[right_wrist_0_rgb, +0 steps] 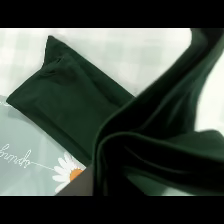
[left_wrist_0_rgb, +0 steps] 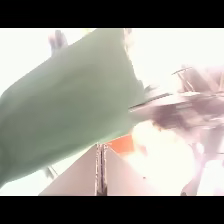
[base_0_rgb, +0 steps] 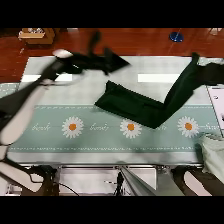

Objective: Fold the shirts.

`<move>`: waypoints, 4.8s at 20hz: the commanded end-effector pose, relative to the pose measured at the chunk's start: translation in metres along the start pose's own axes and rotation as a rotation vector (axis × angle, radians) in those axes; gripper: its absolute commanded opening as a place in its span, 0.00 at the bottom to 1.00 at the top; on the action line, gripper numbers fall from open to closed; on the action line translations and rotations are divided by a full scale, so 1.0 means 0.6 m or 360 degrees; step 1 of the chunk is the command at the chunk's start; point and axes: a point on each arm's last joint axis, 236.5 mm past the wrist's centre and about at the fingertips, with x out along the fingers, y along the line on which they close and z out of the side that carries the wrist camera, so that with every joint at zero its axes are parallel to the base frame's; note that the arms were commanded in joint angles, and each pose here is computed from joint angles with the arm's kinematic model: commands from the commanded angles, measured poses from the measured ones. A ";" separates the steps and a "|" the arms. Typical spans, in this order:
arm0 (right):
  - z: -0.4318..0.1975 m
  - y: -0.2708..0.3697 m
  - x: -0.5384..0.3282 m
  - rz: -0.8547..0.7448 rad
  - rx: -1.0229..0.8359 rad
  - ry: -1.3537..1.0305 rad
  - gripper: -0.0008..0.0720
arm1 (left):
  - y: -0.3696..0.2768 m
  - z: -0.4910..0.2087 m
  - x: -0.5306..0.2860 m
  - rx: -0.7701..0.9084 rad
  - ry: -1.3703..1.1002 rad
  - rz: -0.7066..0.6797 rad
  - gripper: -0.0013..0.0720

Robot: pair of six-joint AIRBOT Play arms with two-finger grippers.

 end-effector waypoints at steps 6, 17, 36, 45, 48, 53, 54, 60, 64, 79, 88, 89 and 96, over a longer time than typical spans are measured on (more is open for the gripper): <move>0.039 0.163 0.290 0.0250 -0.0002 -0.0118 0.03 | -0.332 -0.037 -0.280 0.0797 -0.0248 0.0137 0.07; -0.015 0.335 0.436 0.0563 0.0307 -0.0133 0.72 | -0.345 -0.148 -0.284 0.0964 -0.0041 0.0538 0.07; -0.226 -0.180 0.209 0.0041 0.0890 0.0308 0.83 | -0.176 -0.145 -0.391 0.0557 0.0020 0.1329 0.52; -0.228 -0.065 0.388 0.0336 0.1189 0.0229 0.82 | -0.178 -0.162 -0.371 0.0540 0.0097 0.1292 0.52; -0.198 -0.038 0.408 0.0427 0.1318 0.0131 0.47 | -0.180 -0.168 -0.360 0.0488 0.0103 0.1273 0.52; -0.104 -0.020 0.305 0.0695 0.1016 0.0020 0.03 | -0.182 -0.177 -0.347 0.0493 0.0147 0.1253 0.52; -0.081 -0.027 0.266 0.0688 0.0922 -0.0035 0.03 | -0.182 -0.177 -0.348 0.0495 0.0148 0.1253 0.52; -0.015 -0.119 -0.014 0.0156 0.0697 -0.0352 0.03 | -0.181 -0.176 -0.348 0.0521 0.0158 0.1257 0.52; -0.062 -0.220 -0.196 -0.0466 0.0864 -0.0431 0.03 | -0.184 -0.178 -0.348 0.0542 0.0161 0.1259 0.52; -0.456 -0.333 -0.387 -0.1534 0.1847 0.0485 0.03 | -0.157 -0.155 -0.376 0.0781 0.0216 0.1408 0.52; -0.676 -0.321 -0.360 -0.1751 0.1891 0.1424 0.04 | -0.060 -0.123 -0.468 0.0618 0.0258 0.1813 0.52; -0.686 -0.326 -0.357 -0.1760 0.1857 0.1454 0.04 | -0.053 -0.122 -0.468 0.0603 0.0266 0.1810 0.52; -0.699 -0.389 -0.366 -0.1926 0.1577 0.1428 0.69 | -0.017 -0.115 -0.470 0.0438 0.0263 0.1794 0.52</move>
